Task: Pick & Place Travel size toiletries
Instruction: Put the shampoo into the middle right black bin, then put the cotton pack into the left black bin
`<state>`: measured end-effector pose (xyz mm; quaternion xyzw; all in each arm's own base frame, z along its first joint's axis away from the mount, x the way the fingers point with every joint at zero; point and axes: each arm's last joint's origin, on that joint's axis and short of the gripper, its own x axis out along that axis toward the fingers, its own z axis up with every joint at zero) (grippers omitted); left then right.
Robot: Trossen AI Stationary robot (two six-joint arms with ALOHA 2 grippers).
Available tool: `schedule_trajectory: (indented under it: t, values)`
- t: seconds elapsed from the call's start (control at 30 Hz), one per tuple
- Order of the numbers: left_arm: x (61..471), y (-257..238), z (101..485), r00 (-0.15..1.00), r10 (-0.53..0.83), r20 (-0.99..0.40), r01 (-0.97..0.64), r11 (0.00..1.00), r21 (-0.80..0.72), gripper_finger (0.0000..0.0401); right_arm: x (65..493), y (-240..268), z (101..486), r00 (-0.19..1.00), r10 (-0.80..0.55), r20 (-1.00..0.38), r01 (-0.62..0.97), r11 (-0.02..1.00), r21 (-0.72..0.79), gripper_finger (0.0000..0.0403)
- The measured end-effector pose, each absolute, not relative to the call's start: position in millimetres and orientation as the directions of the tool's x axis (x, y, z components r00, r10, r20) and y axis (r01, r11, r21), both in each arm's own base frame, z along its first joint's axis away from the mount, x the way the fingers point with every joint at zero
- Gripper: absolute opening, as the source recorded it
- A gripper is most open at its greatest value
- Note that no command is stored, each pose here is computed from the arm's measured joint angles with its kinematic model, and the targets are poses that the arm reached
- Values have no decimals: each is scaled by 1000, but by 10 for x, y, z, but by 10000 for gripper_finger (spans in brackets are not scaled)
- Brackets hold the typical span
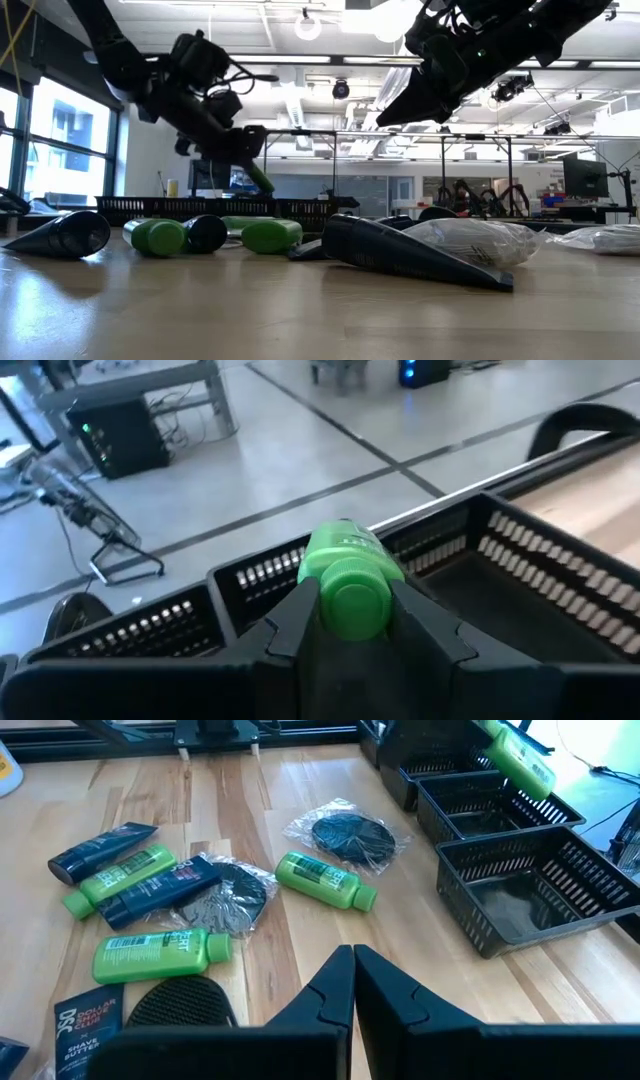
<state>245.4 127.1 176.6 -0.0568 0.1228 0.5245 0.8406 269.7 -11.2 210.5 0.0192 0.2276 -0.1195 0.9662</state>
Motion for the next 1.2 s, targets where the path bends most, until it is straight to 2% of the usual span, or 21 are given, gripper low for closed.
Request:
schedule_trajectory:
  t: [0.57,0.83,0.93,1.03,1.2]
  values:
    - [2461,1360,1600,427,843,-327,-895,445,-21,95,2696,-113,2105,867,-226,-444,242,970,-20,3]
    - [2461,1361,1601,425,845,-325,-898,438,-37,145,2696,-113,2105,867,-225,-444,243,970,-18,3]
    - [2462,1360,1601,427,844,-326,-897,440,-37,153,2696,-113,2105,867,-225,-444,243,970,-18,3]
    - [2463,1360,1601,430,842,-327,-896,443,-38,147,2696,-113,2105,867,-225,-444,242,970,-18,3]
    - [2466,1359,1625,440,840,-316,-888,459,-18,111,2697,-113,2106,867,-225,-444,242,970,-18,3]
